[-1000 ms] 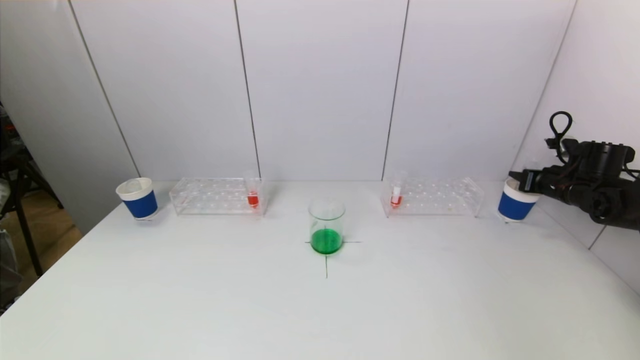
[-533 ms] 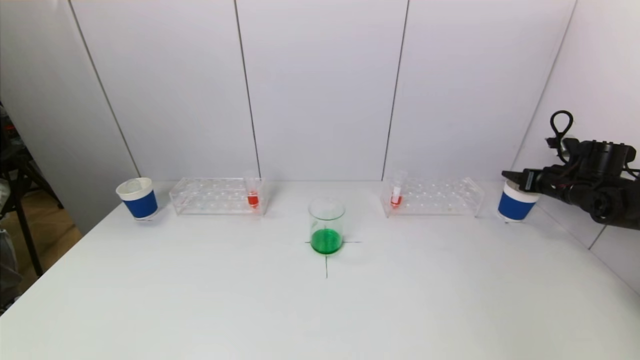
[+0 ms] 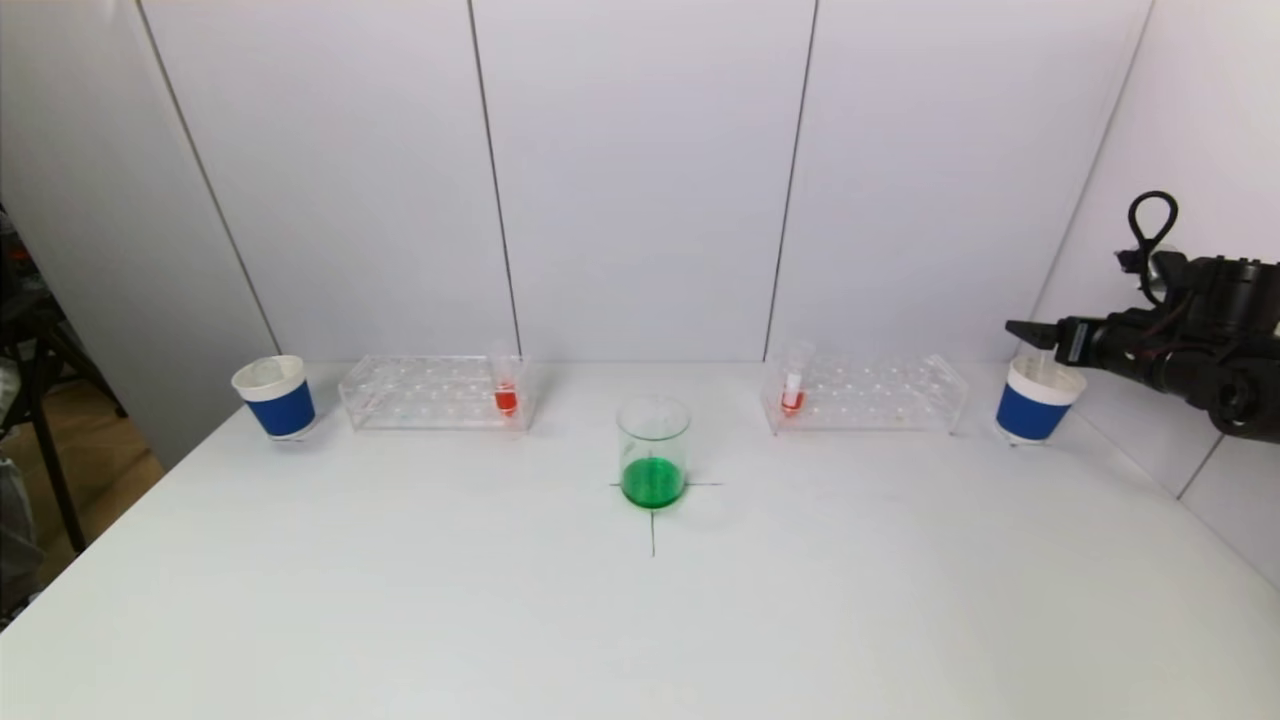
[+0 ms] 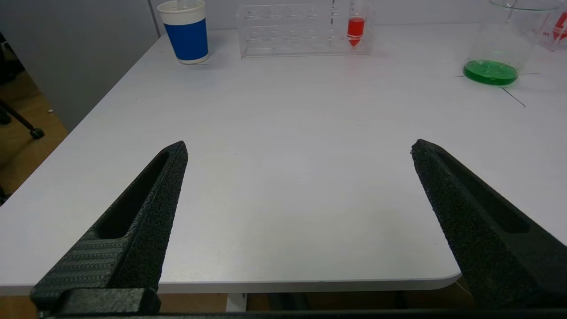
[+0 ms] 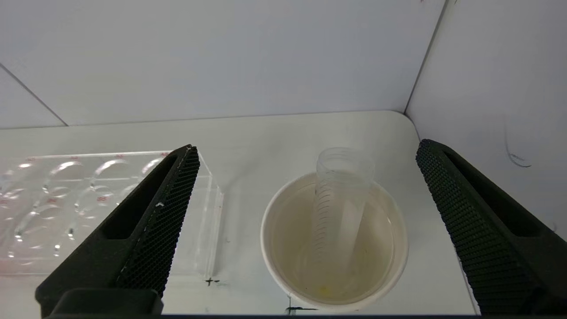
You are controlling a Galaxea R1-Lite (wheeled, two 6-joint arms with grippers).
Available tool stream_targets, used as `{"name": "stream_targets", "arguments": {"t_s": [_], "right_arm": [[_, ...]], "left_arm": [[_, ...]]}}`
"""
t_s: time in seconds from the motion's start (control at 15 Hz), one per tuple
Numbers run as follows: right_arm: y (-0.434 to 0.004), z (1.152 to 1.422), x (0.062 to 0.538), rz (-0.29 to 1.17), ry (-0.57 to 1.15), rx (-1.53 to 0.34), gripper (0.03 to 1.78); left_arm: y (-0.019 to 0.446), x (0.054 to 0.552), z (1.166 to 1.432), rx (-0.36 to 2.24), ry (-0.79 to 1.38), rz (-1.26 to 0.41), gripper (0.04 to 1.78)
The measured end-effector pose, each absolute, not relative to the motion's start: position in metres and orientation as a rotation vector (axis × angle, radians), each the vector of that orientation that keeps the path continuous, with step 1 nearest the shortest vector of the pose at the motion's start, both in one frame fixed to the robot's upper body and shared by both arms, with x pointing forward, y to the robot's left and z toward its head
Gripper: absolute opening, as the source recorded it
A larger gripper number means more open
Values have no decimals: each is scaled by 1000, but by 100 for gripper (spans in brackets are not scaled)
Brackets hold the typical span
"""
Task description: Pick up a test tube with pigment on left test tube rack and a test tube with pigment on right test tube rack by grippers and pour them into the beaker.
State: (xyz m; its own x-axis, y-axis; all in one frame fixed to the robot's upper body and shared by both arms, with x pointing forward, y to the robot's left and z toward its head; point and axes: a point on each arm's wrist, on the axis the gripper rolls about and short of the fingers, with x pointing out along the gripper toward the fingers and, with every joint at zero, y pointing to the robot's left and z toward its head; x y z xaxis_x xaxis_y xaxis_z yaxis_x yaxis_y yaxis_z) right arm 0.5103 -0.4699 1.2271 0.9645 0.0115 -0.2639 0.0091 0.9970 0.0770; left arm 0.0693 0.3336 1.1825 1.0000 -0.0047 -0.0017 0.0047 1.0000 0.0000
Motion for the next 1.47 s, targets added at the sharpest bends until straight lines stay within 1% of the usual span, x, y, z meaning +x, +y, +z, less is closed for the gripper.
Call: {"name": "stream_targets", "arguments": {"t_s": [0.2,0.33,0.53,0.67,0.87,1.07,1.47], "right_arm": [[-447,1262,487,7,222,56,178],[-418,1288,464,-3,185,32,178],[-366,1322,417,-21,130,-2,178],[-342,1335,378,-52,103,-17,178],[-327,1336,316,-64,99,-27,178],[-327,1323,260,-57,98,-28,178],[-333,1304,178,-64,7,-14,178]], "left_arm": [[334,69,1183,0,2,-5,176],[334,69,1183,0,1,-5,176],[334,69,1183,0,2,-5,176],[334,69,1183,0,2,-5,176],[334,69,1183,0,2,-4,176],[334,69,1183,0,2,-5,176],[334,69,1183,0,2,-5,176]]}}
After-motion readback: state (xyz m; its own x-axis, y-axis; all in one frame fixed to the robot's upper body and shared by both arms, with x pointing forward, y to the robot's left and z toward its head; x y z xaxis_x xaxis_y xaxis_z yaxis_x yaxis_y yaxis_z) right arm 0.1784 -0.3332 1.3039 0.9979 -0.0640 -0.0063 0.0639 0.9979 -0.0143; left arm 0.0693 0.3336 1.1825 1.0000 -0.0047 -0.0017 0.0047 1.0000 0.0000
